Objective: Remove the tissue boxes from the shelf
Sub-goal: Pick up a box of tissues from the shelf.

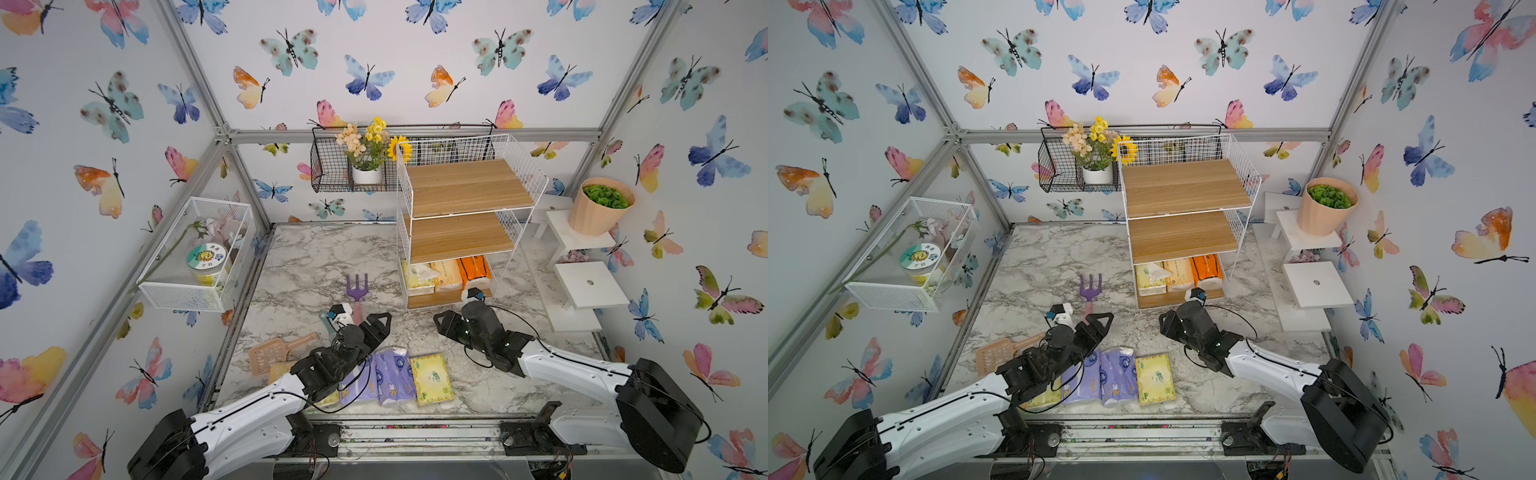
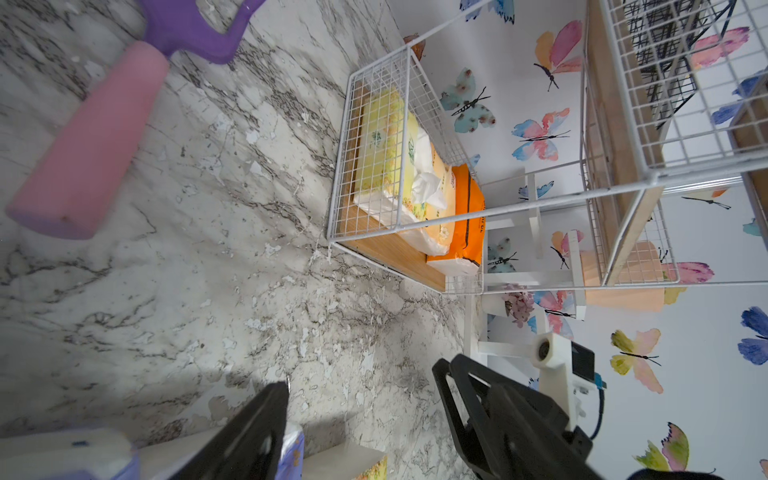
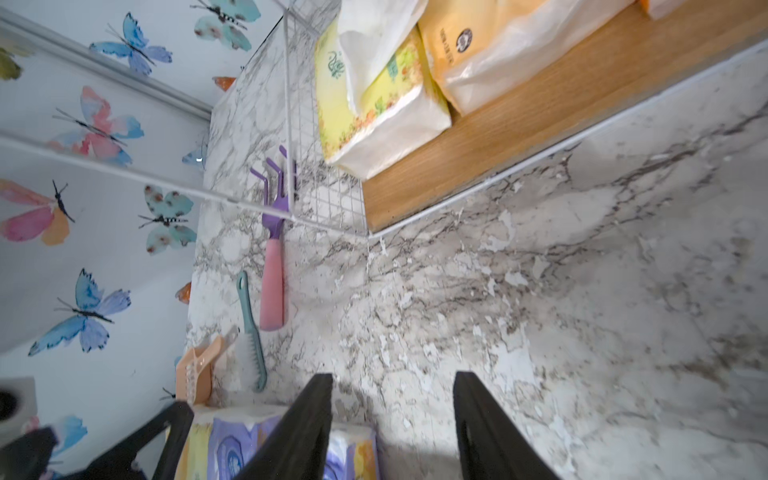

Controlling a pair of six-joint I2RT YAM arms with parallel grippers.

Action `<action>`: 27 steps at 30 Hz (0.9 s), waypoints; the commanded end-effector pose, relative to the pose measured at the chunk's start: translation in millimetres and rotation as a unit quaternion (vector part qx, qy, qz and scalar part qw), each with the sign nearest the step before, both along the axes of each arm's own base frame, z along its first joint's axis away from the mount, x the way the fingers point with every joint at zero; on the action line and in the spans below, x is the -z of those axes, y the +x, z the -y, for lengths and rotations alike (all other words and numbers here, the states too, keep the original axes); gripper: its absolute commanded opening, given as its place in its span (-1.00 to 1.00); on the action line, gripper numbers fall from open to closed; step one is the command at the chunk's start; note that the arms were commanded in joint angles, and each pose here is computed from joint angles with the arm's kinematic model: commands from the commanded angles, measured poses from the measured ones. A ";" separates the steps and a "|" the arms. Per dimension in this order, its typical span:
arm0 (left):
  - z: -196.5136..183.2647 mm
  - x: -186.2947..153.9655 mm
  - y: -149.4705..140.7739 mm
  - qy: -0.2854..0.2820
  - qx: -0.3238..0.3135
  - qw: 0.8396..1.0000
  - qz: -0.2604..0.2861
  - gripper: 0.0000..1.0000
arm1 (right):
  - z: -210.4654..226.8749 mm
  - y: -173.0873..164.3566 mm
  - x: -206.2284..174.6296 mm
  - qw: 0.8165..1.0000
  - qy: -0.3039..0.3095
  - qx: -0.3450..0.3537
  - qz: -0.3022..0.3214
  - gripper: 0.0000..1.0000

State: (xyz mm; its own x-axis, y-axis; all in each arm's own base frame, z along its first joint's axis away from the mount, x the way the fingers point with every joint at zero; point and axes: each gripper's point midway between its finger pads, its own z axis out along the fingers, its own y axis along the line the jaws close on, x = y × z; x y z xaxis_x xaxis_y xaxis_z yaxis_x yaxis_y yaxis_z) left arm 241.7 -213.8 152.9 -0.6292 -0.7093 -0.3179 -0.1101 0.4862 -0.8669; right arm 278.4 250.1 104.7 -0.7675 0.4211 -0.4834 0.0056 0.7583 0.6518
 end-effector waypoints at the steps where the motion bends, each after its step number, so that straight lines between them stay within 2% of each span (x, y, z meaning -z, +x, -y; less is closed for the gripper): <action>1: -6.5 0.1 -2.6 -0.010 -0.007 1.000 -0.001 0.59 | -3.7 37.3 -21.5 0.995 0.065 0.063 0.042 0.00; 7: -12.3 -1.3 -7.1 -0.018 -0.007 1.000 0.005 0.59 | -0.7 69.2 -15.4 0.990 0.082 0.100 0.058 -0.01; 14: -18.4 -6.1 -8.6 -0.024 -0.013 0.999 0.016 0.59 | -8.5 96.6 -14.2 0.988 0.104 0.098 0.062 -0.05; 22: -22.2 -8.0 -8.8 -0.027 -0.018 0.999 0.019 0.59 | -12.3 113.0 2.4 0.988 0.103 0.105 0.046 -0.22; 27: -22.9 -8.7 -8.1 -0.027 -0.019 0.999 0.021 0.60 | -16.1 118.3 13.9 0.990 0.090 0.098 0.038 -0.25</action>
